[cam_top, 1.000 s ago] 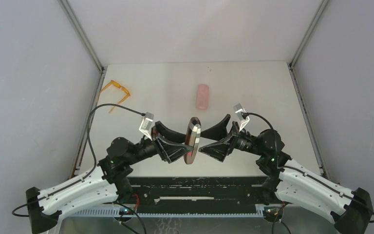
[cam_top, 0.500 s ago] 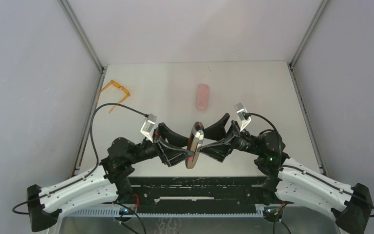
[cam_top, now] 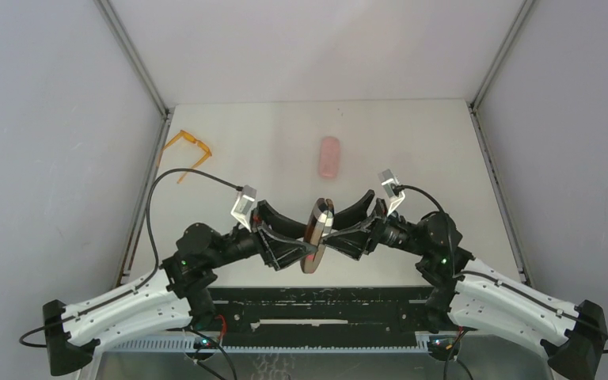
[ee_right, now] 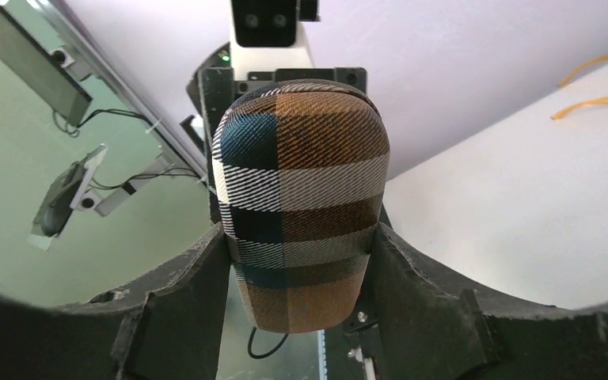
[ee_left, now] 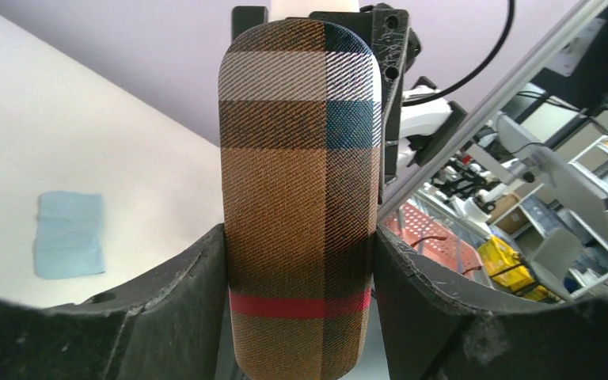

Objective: Organize the sunglasses
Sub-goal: Open the sunglasses case.

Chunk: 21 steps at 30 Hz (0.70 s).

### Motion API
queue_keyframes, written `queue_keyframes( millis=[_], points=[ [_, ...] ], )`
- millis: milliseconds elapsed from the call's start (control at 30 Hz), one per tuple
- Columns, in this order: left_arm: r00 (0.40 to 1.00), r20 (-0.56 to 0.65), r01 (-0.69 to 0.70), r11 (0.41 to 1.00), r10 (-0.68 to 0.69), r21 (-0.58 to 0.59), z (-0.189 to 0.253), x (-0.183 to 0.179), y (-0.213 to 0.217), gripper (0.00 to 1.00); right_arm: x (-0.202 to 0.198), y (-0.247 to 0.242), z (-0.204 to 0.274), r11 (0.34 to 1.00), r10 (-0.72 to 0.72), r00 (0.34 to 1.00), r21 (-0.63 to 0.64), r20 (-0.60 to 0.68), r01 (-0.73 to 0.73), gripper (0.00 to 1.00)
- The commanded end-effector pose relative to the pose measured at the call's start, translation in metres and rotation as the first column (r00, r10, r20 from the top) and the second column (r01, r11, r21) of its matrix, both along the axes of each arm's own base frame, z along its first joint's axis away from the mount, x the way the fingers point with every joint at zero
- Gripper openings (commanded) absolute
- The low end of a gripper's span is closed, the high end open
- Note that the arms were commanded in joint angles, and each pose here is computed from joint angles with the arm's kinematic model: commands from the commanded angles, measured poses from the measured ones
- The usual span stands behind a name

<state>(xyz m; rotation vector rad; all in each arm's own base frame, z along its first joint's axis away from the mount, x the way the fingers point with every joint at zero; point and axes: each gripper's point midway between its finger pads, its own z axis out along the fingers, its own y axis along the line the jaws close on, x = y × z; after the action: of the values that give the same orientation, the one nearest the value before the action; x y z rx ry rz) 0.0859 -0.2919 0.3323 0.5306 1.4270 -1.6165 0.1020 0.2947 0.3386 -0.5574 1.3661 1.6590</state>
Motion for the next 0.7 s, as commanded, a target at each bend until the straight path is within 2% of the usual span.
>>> queue_keyframes(
  millis=[0, 167, 367, 567, 667],
  points=[
    [0.988, 0.044, -0.146, 0.989, 0.145, 0.023, 0.019, 0.022, 0.011, 0.00, 0.020, -0.013, 0.017, 0.987, -0.159, 0.987, -0.003, 0.022, 0.159, 0.34],
    [0.959, 0.039, -0.284, 0.948, 0.281, 0.145, 0.002, 0.049, 0.016, 0.00, 0.045, -0.025, 0.002, 0.942, -0.317, 0.948, -0.112, 0.004, 0.316, 0.24],
    [0.912, 0.053, -0.405, 0.876, 0.406, 0.263, -0.013, 0.075, 0.022, 0.00, 0.075, -0.047, -0.017, 0.832, -0.501, 0.865, -0.264, 0.019, 0.488, 0.15],
    [0.868, 0.065, -0.482, 0.806, 0.492, 0.344, -0.022, 0.093, 0.027, 0.00, 0.090, -0.061, -0.019, 0.744, -0.589, 0.805, -0.344, 0.070, 0.573, 0.07],
    [0.841, 0.073, -0.521, 0.764, 0.536, 0.381, -0.028, 0.102, 0.030, 0.01, 0.093, -0.064, -0.017, 0.721, -0.604, 0.792, -0.362, 0.088, 0.591, 0.04]
  ],
)
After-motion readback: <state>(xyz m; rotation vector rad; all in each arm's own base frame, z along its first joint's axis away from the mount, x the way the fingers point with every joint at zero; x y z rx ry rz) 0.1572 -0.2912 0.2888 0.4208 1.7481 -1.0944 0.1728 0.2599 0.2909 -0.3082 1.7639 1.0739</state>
